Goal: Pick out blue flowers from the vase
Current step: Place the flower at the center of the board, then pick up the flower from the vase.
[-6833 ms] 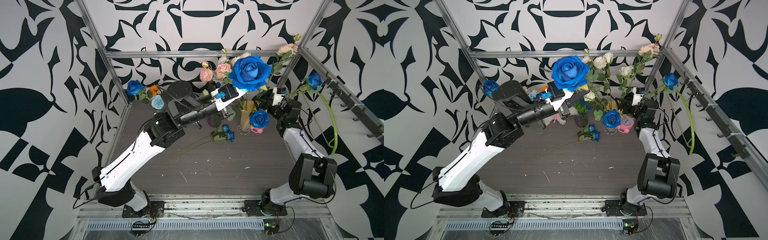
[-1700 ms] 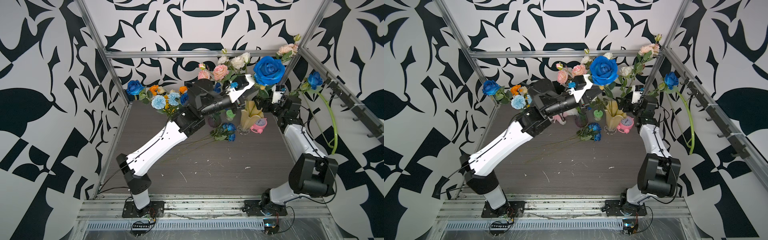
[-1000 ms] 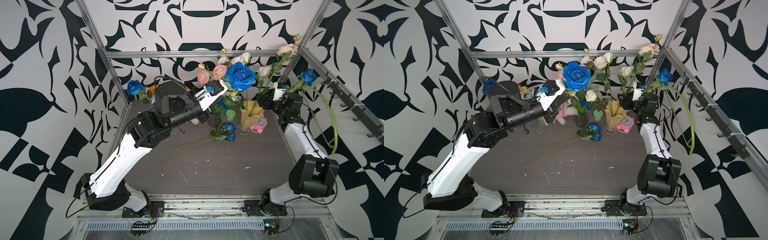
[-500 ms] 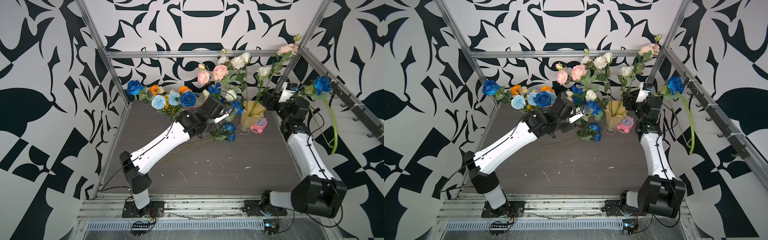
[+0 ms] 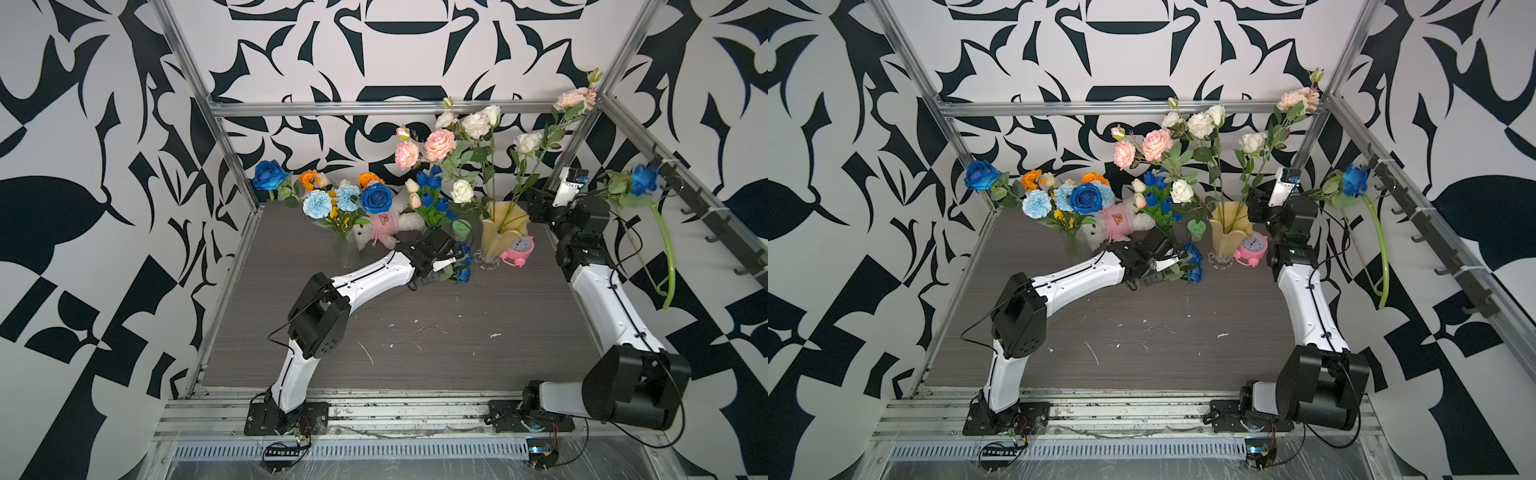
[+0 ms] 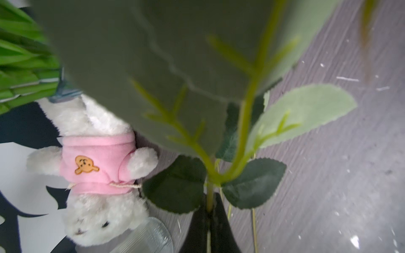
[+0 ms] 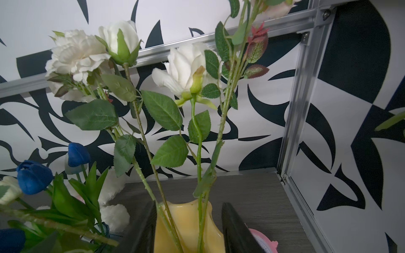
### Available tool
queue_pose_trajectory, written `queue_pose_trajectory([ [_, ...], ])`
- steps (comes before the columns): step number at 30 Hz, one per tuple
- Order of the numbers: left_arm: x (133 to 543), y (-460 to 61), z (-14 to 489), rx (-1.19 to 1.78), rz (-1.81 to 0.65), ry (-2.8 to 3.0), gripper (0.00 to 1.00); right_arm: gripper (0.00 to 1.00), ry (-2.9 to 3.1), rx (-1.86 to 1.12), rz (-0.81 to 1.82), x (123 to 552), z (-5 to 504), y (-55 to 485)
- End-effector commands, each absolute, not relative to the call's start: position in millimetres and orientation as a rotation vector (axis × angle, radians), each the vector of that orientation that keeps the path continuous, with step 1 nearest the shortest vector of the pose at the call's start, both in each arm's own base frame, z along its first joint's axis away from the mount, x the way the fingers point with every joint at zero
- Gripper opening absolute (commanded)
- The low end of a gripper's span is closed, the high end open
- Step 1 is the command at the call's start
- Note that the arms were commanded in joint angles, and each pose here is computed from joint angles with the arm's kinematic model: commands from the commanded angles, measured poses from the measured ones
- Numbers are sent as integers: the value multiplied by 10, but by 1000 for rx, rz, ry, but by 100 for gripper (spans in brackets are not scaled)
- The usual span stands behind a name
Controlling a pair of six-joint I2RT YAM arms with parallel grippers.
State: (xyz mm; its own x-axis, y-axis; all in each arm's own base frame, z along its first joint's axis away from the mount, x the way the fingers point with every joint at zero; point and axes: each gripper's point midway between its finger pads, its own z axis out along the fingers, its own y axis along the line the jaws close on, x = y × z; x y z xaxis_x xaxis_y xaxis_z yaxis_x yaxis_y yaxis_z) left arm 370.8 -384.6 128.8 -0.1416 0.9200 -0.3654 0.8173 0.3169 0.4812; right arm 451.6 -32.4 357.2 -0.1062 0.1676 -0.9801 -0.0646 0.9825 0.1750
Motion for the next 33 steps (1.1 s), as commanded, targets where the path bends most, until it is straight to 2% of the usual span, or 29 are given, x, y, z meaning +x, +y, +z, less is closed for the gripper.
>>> queue_pose_trajectory([
  [1,3801,-3987,1244,1487,138,1975,0,9,1617,44,168,4512,3827,-277],
  [2,3812,-3996,1225,1481,129,1978,2,7,1624,39,159,4516,3821,-265],
  [3,3810,-4010,1205,1480,118,1978,13,4,1630,26,144,4521,3824,-237],
  [5,3803,-4036,1197,1475,96,1972,19,0,1640,4,106,4536,3851,-199],
  [7,3804,-4064,1213,1469,80,1962,32,0,1648,-19,75,4543,3902,-155],
  [9,3808,-4081,1239,1464,70,1954,41,0,1650,-26,29,4529,3967,-127],
  [14,3818,-4097,1443,1425,45,1921,40,0,1630,30,-59,4356,4120,-157],
  [24,3604,-4200,2337,1309,-165,1765,44,0,1590,35,-150,4078,4545,-210],
  [28,3471,-4255,2700,1288,-236,1664,49,0,1557,27,-150,3927,4781,-190],
  [33,3234,-4439,3382,1233,-409,1463,56,0,1524,11,-170,3725,5010,-162],
])
